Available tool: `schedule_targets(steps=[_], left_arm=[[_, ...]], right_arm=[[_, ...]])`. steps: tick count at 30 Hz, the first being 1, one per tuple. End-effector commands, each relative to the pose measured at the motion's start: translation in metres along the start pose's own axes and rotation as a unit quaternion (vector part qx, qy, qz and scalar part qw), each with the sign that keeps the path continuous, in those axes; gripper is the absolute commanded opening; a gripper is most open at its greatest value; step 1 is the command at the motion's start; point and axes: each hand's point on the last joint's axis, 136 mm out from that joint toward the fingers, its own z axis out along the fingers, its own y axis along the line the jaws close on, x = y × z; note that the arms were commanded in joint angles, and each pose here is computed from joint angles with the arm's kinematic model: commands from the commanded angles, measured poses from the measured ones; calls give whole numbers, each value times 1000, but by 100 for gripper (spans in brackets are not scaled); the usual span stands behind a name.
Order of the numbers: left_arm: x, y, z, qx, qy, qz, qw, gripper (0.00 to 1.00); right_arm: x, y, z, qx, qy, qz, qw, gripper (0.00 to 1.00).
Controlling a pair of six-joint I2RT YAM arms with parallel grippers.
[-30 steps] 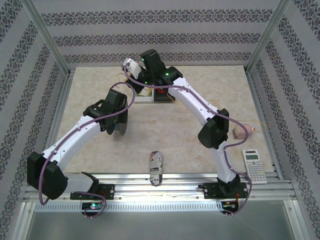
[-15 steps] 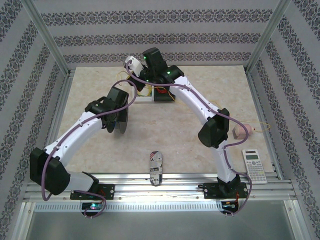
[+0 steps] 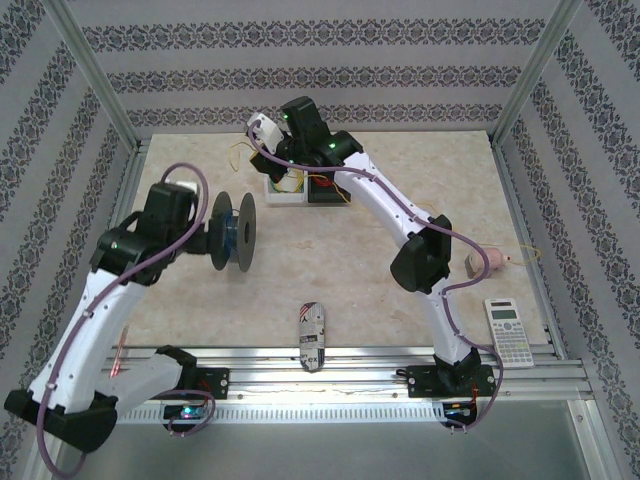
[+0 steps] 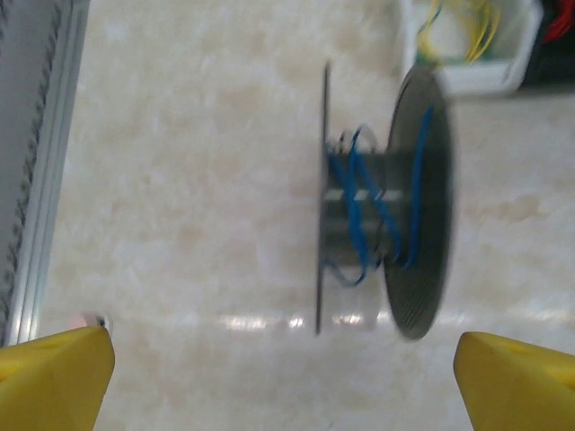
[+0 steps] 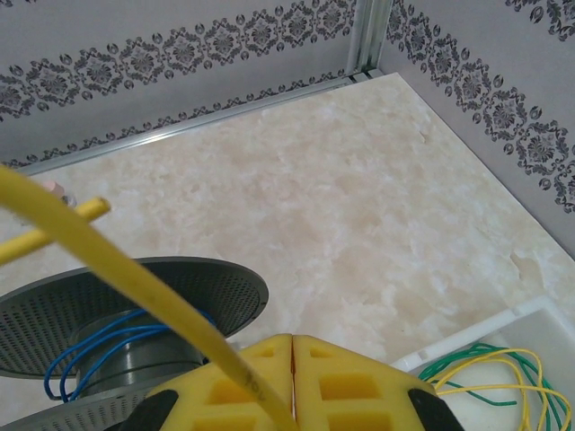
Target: Wrap the cables
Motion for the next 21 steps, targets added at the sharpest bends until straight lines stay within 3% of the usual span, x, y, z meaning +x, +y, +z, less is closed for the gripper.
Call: schedule_targets(steps=[1, 5, 11, 17, 21], left_arm=[[41, -4, 16, 16, 86, -3, 996, 91], [33, -9, 32, 22, 81, -6, 996, 80], [48, -15, 72, 19, 144, -7, 989, 46], [46, -14, 104, 20, 169, -21, 985, 33], [30, -6, 107, 10, 156, -15, 988, 0]], right_arm=[[-6, 9, 1, -17, -7, 8, 1000, 0], [-6, 14, 3, -22, -7, 8, 1000, 0], [-4, 19, 4, -26, -5, 5, 1000, 0], [-4, 21, 4, -30, -4, 3, 1000, 0], [2, 24, 8, -39, 3, 5, 999, 0]])
